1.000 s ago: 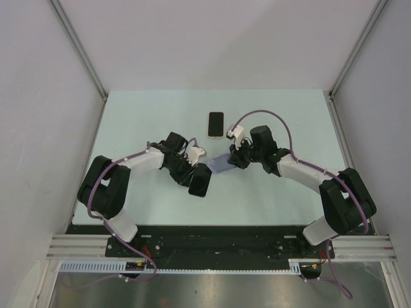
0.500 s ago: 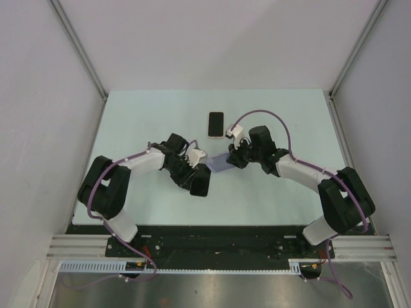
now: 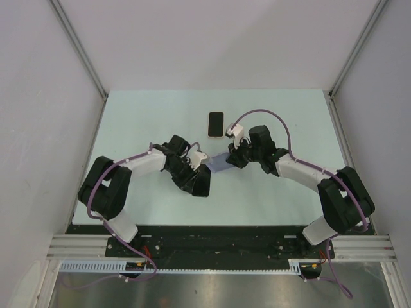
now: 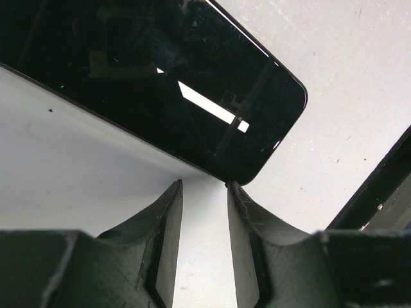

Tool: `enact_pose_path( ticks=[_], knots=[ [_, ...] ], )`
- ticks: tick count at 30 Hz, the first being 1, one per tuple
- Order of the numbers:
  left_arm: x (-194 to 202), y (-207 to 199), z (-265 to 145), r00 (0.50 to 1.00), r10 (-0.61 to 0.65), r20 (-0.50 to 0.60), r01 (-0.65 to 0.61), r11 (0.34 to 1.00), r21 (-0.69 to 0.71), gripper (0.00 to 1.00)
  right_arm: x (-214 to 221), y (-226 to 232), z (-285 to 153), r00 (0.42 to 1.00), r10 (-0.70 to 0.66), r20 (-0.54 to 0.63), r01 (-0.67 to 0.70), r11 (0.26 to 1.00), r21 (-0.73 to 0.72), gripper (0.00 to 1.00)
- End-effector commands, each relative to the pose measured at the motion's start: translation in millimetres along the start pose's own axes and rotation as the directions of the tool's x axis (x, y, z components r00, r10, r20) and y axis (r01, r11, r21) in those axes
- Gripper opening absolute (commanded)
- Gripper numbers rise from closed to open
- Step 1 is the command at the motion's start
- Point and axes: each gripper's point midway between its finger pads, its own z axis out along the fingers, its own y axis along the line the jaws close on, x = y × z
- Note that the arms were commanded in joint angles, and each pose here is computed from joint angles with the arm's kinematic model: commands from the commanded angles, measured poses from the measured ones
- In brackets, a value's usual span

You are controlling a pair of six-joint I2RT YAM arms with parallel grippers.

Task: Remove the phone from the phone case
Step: Adjust the phone at the center of the board.

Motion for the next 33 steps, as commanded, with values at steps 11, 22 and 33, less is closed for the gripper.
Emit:
enact_pose_path(
  ticks=[11,22,33],
  knots=[
    [-11,3,-25,0.996,0.044,0.079,-0.042,0.999,-0.032,0.39,-38,-13,-25,0.996,-0.049,0.068,0.050,0.999,-0.012,0.00],
    [-66,-9,-92,0.924,0.237,0.299,-0.226,0.971,-0.072,0.60,-26,-8,-92,0.987,-0.158,-0.027,0.153,0.980,-0.128,0.00],
    [-132,-77,-130,0.682,0.472,0.558,-0.592,0.805,0.044,0.99,6,51,-126,0.957,-0.283,-0.067,0.212,0.836,-0.507,0.00]
  ],
)
